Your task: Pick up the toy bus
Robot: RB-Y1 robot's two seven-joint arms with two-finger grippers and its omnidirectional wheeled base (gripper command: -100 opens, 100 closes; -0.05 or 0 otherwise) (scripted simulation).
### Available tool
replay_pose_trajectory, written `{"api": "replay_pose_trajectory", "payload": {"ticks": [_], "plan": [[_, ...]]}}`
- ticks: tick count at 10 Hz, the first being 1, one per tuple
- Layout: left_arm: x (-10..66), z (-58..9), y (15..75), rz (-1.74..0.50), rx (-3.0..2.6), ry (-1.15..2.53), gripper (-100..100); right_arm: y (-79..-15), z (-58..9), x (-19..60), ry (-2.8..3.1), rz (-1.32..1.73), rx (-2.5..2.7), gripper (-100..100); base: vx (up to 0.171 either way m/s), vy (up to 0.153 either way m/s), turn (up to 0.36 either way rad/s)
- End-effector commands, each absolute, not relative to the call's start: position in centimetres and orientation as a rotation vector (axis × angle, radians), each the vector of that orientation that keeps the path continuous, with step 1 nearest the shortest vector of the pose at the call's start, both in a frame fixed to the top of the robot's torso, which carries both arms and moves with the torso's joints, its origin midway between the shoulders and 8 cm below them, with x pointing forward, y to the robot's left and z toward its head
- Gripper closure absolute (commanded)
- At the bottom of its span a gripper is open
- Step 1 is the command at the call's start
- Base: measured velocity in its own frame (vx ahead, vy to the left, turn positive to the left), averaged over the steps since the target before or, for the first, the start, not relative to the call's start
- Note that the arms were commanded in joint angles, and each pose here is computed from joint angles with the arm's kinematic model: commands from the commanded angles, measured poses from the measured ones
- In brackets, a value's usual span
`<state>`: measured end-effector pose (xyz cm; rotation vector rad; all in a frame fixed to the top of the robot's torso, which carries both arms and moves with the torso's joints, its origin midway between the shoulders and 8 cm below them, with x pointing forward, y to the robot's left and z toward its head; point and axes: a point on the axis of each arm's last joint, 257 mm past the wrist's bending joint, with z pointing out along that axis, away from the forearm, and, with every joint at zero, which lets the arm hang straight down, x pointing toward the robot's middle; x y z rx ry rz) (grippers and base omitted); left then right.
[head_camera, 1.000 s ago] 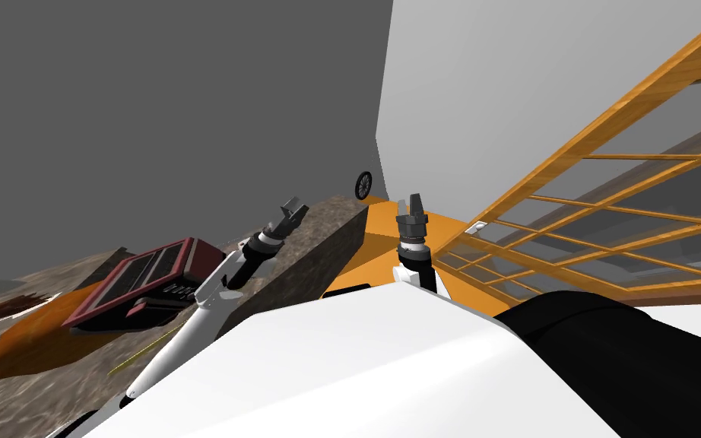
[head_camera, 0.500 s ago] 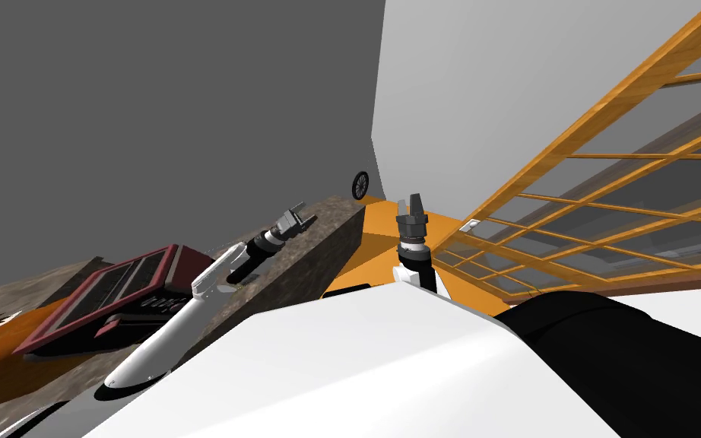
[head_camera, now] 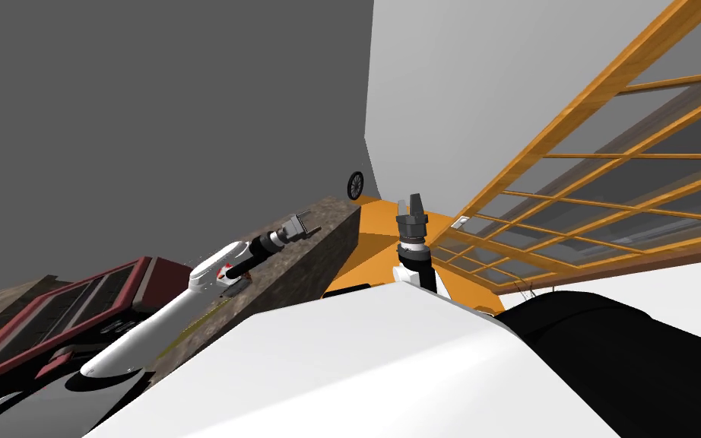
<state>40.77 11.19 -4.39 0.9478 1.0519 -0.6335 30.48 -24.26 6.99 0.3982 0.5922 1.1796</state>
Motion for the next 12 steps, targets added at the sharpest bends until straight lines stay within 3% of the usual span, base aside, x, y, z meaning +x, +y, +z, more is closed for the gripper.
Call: {"api": "replay_pose_trajectory", "payload": {"ticks": [1, 7, 12], "plan": [[41.1, -5.8, 11.6, -0.596, 1.009, 1.068, -100, -24.3, 7.0, 30.5, 0.592, 1.18, 0.398, 0, 0.029, -0.003, -0.078], [41.8, -13.2, 15.0, -0.418, 1.334, 1.132, -100, -24.3, 7.0, 30.5, 0.592, 1.18, 0.398, 0, 0.034, -0.002, -0.136], [41.7, -19.6, 21.7, -0.256, 1.64, 1.195, -100, -24.3, 7.0, 30.5, 0.592, 1.179, 0.398, 0, 0.026, 0.016, -0.174]]}}
